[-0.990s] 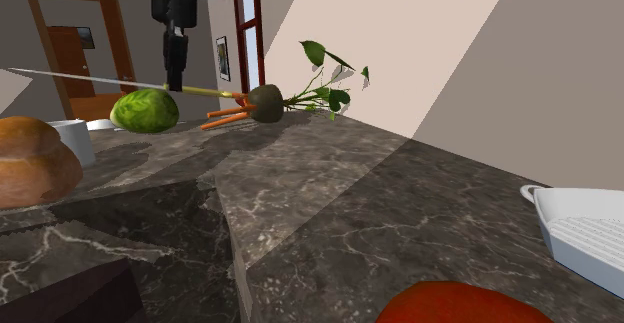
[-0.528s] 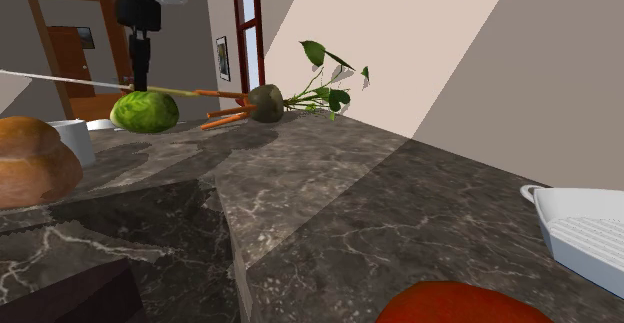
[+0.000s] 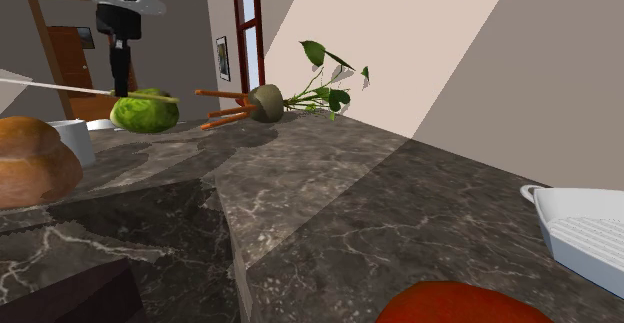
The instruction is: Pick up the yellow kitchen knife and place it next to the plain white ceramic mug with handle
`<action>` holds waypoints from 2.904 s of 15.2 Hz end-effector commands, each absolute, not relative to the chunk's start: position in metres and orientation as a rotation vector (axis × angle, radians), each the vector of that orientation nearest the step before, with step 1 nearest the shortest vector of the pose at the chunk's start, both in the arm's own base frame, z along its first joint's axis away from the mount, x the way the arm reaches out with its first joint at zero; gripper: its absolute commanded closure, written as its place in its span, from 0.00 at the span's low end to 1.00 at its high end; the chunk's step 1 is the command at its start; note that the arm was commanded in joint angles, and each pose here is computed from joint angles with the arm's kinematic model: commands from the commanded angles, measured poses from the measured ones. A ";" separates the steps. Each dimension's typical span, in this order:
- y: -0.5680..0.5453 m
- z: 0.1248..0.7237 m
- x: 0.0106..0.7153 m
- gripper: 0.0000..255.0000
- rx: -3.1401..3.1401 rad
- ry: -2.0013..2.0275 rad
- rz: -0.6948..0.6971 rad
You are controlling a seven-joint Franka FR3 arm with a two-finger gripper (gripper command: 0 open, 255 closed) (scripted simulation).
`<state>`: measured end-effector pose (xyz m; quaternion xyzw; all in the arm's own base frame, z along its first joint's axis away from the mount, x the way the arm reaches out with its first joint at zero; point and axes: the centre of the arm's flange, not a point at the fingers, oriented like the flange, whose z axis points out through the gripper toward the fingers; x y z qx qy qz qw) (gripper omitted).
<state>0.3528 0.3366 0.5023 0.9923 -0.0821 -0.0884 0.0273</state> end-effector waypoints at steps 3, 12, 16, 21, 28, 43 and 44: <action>0.338 0.481 0.352 1.00 3.065 -0.254 -0.273; 0.338 0.433 0.352 1.00 3.065 -0.254 -0.273; 0.338 0.412 0.352 1.00 3.065 -0.254 -0.273; 0.338 0.386 0.352 1.00 3.065 -0.254 -0.273; 0.338 0.349 0.352 1.00 3.065 -0.254 -0.273; 0.340 0.375 0.356 0.00 3.065 -0.254 -0.273; 0.340 0.388 0.359 0.00 3.065 -0.254 -0.273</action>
